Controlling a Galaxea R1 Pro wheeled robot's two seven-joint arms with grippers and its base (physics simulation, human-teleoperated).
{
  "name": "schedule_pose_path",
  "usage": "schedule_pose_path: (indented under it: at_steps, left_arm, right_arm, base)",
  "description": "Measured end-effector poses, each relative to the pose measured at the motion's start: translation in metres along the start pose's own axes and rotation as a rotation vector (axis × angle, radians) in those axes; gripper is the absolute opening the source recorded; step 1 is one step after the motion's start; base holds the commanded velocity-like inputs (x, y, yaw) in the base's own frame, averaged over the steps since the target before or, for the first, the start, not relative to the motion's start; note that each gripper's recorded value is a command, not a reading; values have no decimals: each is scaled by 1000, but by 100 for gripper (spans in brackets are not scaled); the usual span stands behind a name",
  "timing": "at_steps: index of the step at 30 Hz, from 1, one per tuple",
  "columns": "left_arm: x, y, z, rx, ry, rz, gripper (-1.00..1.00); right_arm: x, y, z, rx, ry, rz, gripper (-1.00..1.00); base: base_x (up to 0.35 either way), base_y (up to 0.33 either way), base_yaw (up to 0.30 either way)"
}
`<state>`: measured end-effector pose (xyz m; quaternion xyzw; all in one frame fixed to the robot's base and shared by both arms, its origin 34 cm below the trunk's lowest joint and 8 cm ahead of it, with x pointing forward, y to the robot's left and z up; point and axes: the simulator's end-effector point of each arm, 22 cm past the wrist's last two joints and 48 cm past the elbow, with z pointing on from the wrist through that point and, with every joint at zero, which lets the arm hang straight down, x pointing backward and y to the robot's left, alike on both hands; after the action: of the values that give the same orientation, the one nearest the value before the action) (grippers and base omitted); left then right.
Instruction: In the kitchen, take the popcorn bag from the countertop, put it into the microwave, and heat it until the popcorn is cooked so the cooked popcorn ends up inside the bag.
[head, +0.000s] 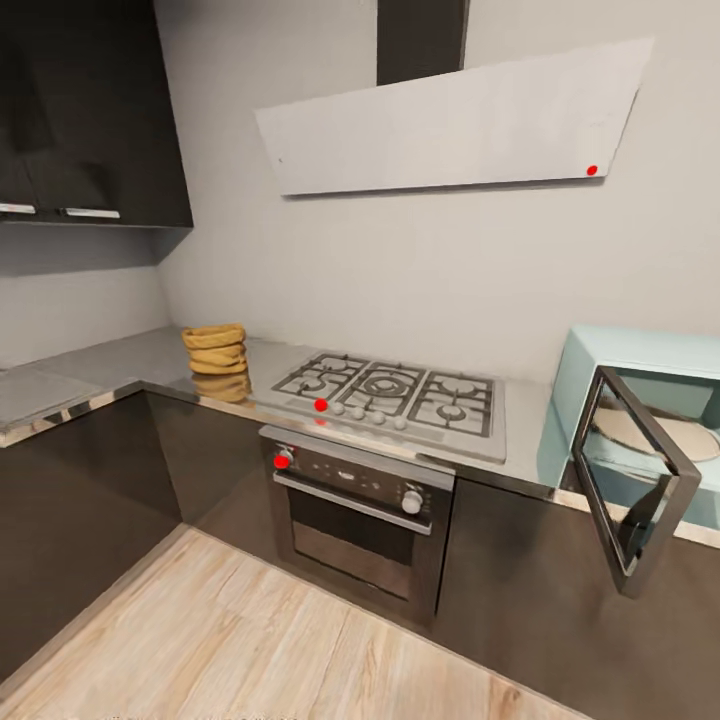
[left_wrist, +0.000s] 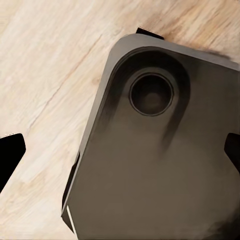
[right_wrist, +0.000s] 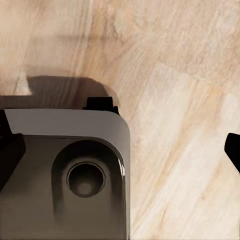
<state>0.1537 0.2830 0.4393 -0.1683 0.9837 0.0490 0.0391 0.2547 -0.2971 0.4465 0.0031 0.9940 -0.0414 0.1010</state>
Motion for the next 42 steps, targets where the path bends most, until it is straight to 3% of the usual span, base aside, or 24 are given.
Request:
schedule_pose_path:
  at_steps: [21,35,42]
  left_arm:
    - [-5,-2,0,5,-12,-1,100]
    - [-5,-3,0,7,-13,5,100]
    - [-5,-3,0,8,-14,5,100]
  right_arm:
    - [-6,6,-1,-7,-16,1,100]
    - [-11,4,-1,-2,-39,0,100]
    - [-6,2,-1,0,-33,-4,100]
  base:
    - [0,0,263]
    - [0,0,20]
    - [0,0,222]
